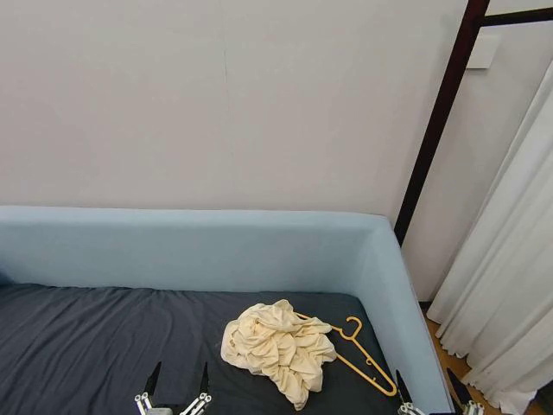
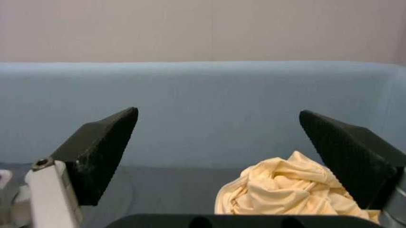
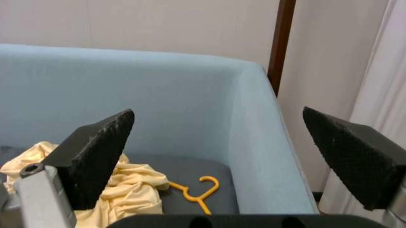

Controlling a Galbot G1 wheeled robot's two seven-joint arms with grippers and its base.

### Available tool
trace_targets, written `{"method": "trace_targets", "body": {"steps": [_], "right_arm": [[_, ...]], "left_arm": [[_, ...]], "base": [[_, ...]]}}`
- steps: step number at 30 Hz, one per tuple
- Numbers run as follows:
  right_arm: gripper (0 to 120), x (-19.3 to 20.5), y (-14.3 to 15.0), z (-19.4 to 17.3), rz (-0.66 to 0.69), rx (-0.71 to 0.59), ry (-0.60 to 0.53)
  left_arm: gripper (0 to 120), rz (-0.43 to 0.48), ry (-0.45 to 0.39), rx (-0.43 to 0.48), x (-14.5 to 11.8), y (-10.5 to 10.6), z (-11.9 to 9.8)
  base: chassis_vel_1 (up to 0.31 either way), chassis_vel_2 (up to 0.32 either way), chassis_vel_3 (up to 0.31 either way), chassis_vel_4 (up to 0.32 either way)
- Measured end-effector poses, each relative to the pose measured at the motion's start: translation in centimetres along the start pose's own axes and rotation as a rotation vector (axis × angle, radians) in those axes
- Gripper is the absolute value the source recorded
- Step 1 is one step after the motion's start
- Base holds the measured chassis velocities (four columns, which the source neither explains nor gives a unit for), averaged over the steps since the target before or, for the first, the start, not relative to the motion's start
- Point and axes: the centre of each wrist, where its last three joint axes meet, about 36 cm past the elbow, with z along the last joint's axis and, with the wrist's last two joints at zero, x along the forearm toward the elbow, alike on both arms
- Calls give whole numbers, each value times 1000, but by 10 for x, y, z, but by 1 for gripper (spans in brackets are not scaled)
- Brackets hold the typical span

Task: Pick up the clothes from the sofa and hang them on the clothes hanger.

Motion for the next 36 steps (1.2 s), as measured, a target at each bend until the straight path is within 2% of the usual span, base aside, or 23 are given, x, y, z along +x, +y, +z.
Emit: {"method": "trace_targets", "body": {"steps": [11,21,24,31,33,36], "right_arm": [[100,-2,-4,4,-1,-2,15],[100,-16,-12,-3,-13,-59,119],[100,-39,-22,-10,-44,-96,173],[100,-78,-24,-22,-106,-172,256],[100,-112,-22,-24,-175,-164,278],[100,-136,-16,-25,-229,-157,299]], "left_arm": [[100,-3,15,-5,3,-1,5],[100,6,44,-17,6,1,16],[100,1,69,-17,12,1,22],[100,-10,91,-23,19,0,28],[100,-13,100,-26,23,-1,30],[100,-17,106,-27,24,-1,32]], "base": [[0,0,0,0],[0,0,0,0],[0,0,0,0],[0,0,0,0],[0,0,0,0],[0,0,0,0]]}}
